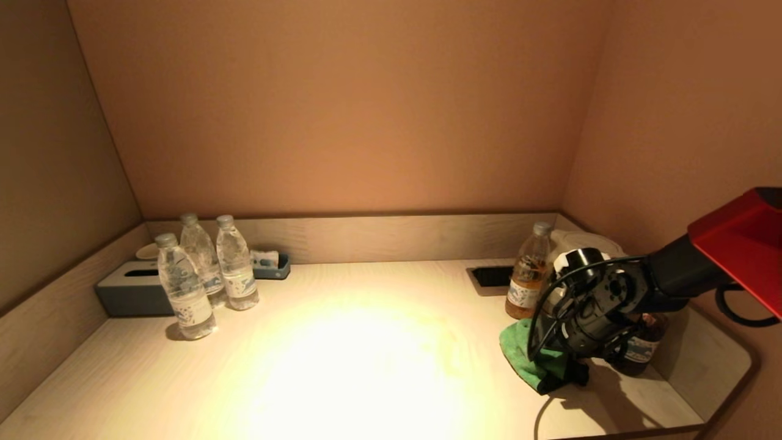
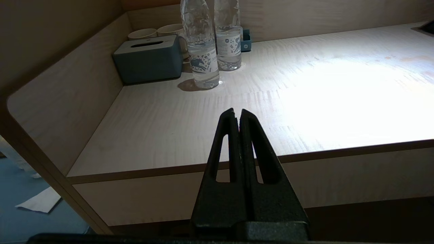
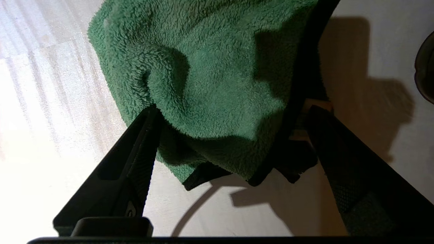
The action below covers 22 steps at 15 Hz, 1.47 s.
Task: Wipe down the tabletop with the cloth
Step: Pick up the tablecloth, then sweep the stains on the table
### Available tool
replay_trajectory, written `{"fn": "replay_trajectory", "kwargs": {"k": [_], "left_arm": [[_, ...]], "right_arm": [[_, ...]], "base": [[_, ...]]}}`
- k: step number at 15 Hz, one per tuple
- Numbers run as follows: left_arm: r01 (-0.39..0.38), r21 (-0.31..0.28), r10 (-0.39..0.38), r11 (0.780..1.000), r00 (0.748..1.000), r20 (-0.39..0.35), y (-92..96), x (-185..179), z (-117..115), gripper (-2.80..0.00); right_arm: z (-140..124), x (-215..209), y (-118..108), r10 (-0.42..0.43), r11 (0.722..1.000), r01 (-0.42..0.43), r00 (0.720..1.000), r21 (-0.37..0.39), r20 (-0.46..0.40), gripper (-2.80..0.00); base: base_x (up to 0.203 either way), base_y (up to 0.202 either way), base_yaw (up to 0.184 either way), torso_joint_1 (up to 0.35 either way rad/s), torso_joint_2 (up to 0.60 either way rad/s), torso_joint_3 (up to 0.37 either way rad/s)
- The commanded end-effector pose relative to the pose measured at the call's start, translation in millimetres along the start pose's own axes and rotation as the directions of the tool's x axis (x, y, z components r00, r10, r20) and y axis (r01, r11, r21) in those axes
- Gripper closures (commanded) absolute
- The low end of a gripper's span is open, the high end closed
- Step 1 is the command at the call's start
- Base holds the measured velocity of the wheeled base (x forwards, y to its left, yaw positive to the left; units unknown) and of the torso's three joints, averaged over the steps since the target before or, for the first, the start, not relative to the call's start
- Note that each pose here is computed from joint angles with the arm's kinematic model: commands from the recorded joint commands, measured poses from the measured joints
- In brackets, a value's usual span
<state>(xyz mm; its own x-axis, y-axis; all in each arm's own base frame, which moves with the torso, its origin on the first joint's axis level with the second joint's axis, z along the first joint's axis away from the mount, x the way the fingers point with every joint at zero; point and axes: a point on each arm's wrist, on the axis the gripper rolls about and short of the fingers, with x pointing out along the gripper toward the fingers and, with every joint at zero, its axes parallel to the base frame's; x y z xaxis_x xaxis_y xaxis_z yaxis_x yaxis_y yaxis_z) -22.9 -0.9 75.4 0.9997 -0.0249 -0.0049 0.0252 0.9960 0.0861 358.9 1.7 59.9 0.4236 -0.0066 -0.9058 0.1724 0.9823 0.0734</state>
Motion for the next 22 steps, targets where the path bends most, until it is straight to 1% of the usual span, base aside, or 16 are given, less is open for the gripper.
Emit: {"fn": "replay_trajectory", "kwargs": {"k": [1, 2, 3, 8, 10, 13, 16, 18, 19, 20, 22], "left_arm": [[0.000, 0.001, 0.000, 1.000, 1.000, -0.002, 0.0, 0, 0, 0.00], [0.000, 0.001, 0.000, 1.000, 1.000, -0.003, 0.0, 0, 0, 0.00], [0.000, 0.001, 0.000, 1.000, 1.000, -0.002, 0.0, 0, 0, 0.00], [0.000, 0.001, 0.000, 1.000, 1.000, -0.001, 0.0, 0, 0, 0.00], [0.000, 0.001, 0.000, 1.000, 1.000, -0.001, 0.0, 0, 0, 0.00], [0.001, 0.001, -0.001, 1.000, 1.000, -0.001, 0.0, 0, 0, 0.00], [0.000, 0.001, 0.000, 1.000, 1.000, -0.003, 0.0, 0, 0, 0.00], [0.001, 0.001, -0.001, 1.000, 1.000, -0.003, 0.0, 0, 0, 0.00], [0.001, 0.001, -0.001, 1.000, 1.000, -0.001, 0.0, 0, 0, 0.00], [0.001, 0.001, -0.001, 1.000, 1.000, -0.001, 0.0, 0, 0, 0.00], [0.000, 0.001, 0.000, 1.000, 1.000, -0.001, 0.0, 0, 0, 0.00]], "right_arm": [[-2, 11, 0, 0.009, 1.000, -0.009, 1.000, 0.001, -0.030, -2.80], [-2, 17, 0, 0.008, 1.000, -0.009, 0.999, 0.000, -0.041, -1.48], [-2, 21, 0, 0.008, 1.000, -0.008, 0.999, 0.001, -0.045, 0.00], [-2, 34, 2, 0.010, 1.000, -0.010, 0.999, 0.000, -0.052, 0.00], [1, 31, 5, 0.019, 1.000, -0.019, 0.999, -0.005, -0.038, 0.00], [4, 20, 13, 0.055, 0.998, -0.055, 0.998, -0.017, -0.016, 0.00], [8, -12, 38, 0.117, 0.992, -0.114, 0.991, -0.054, 0.059, 0.00], [15, -48, 72, 0.197, 0.975, -0.177, 0.969, -0.133, 0.151, 0.00], [18, -57, 82, 0.222, 0.968, -0.195, 0.959, -0.158, 0.177, 0.00], [23, -63, 97, 0.252, 0.958, -0.215, 0.947, -0.190, 0.198, 0.00], [28, -57, 113, 0.267, 0.950, -0.225, 0.944, -0.216, 0.193, 0.00]], "base": [[0.000, 0.000, 0.000, 0.000, 0.00, 0.000], [0.000, 0.000, 0.000, 0.000, 0.00, 0.000], [0.000, 0.000, 0.000, 0.000, 0.00, 0.000], [0.000, 0.000, 0.000, 0.000, 0.00, 0.000], [0.000, 0.000, 0.000, 0.000, 0.00, 0.000], [0.000, 0.000, 0.000, 0.000, 0.00, 0.000], [0.000, 0.000, 0.000, 0.000, 0.00, 0.000], [0.000, 0.000, 0.000, 0.000, 0.00, 0.000], [0.000, 0.000, 0.000, 0.000, 0.00, 0.000], [0.000, 0.000, 0.000, 0.000, 0.00, 0.000], [0.000, 0.000, 0.000, 0.000, 0.00, 0.000]]}}
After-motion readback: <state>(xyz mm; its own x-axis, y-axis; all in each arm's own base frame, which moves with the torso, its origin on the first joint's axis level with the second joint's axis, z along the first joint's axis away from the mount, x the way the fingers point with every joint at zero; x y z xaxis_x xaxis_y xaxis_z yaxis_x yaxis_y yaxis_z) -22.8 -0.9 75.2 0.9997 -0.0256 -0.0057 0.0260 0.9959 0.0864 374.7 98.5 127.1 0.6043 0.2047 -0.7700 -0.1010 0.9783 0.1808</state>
